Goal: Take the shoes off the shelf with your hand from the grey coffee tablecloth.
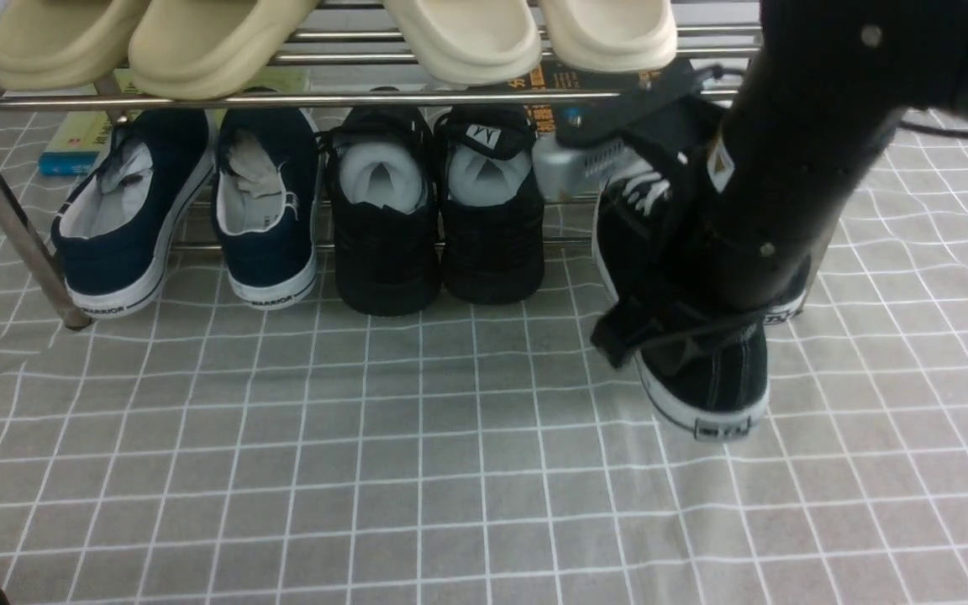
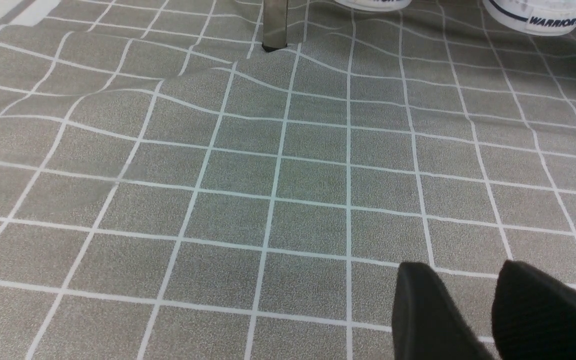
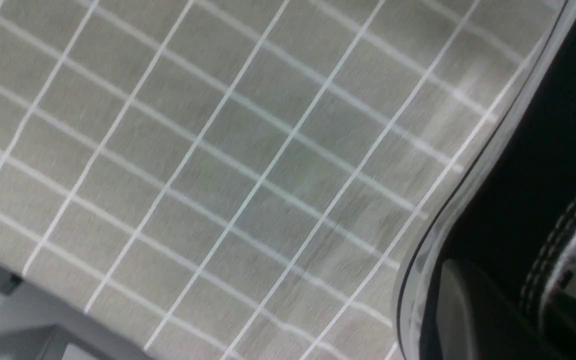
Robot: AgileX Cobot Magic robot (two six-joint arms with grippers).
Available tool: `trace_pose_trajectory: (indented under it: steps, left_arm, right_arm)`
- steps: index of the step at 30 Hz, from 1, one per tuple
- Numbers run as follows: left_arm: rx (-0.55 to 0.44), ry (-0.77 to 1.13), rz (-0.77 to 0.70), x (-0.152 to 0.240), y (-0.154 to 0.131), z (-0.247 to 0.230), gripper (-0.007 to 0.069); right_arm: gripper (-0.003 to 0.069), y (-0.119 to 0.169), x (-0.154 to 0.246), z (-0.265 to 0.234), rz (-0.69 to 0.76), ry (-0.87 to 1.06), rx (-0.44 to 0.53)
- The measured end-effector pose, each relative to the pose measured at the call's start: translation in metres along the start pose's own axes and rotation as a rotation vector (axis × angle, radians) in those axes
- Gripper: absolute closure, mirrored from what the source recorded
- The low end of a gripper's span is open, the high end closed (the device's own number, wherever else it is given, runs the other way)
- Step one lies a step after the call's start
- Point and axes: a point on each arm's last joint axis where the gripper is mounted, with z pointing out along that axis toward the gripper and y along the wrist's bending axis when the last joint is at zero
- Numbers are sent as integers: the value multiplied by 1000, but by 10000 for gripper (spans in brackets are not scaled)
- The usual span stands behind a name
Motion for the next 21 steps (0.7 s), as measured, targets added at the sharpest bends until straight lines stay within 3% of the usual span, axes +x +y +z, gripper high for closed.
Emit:
trace_pose_trajectory:
  steps: [9,21]
  left_arm:
    - [0,0,0,0,0,0,385]
    - [0,0,0,0,0,0,385]
  right_arm:
    - [643,25,58,24,16,19,-33]
    - [639,25,54,69,-14,-37,-5]
